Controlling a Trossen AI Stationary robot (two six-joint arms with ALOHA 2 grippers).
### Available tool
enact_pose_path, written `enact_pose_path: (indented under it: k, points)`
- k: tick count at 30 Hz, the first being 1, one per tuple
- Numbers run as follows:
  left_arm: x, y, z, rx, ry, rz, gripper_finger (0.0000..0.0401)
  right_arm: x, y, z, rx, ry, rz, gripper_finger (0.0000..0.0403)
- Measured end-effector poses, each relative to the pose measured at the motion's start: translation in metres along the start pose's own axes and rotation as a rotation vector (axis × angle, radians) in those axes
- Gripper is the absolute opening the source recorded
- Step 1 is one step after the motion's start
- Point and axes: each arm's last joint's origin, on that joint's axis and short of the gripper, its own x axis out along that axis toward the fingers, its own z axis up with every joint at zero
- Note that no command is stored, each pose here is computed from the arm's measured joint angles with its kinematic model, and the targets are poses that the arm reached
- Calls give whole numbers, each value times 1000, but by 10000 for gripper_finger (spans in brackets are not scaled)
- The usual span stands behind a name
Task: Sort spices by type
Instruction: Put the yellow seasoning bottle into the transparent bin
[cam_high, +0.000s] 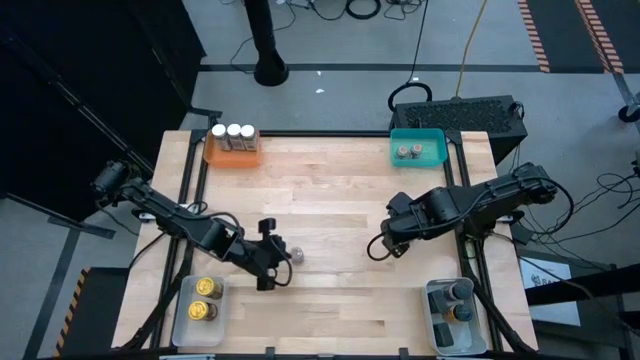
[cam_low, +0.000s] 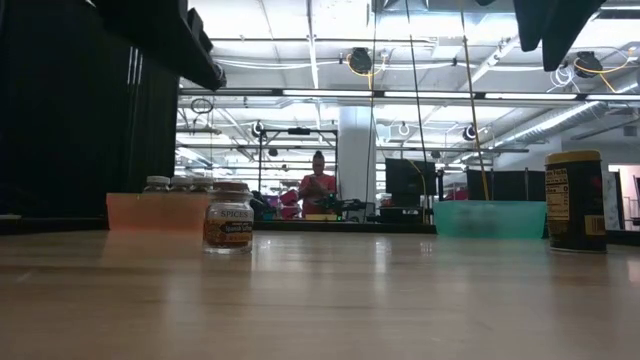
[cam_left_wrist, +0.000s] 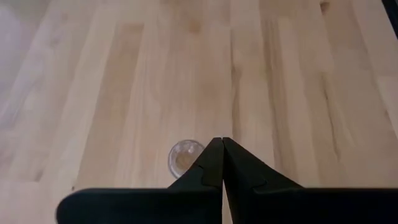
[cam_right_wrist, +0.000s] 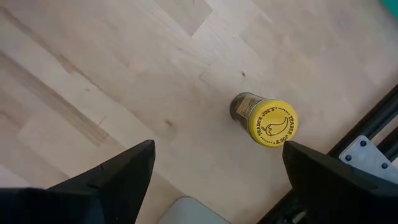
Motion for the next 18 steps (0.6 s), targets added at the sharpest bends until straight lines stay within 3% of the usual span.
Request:
enact_pose_path:
  k: [10,18]
  points:
    - [0,0,1,-2,-9,-3,57,0,-2,-2,-1,40,-15,336]
    - [0,0,1,4,-8,-2,63,10,-8,4,43,72,-58,336]
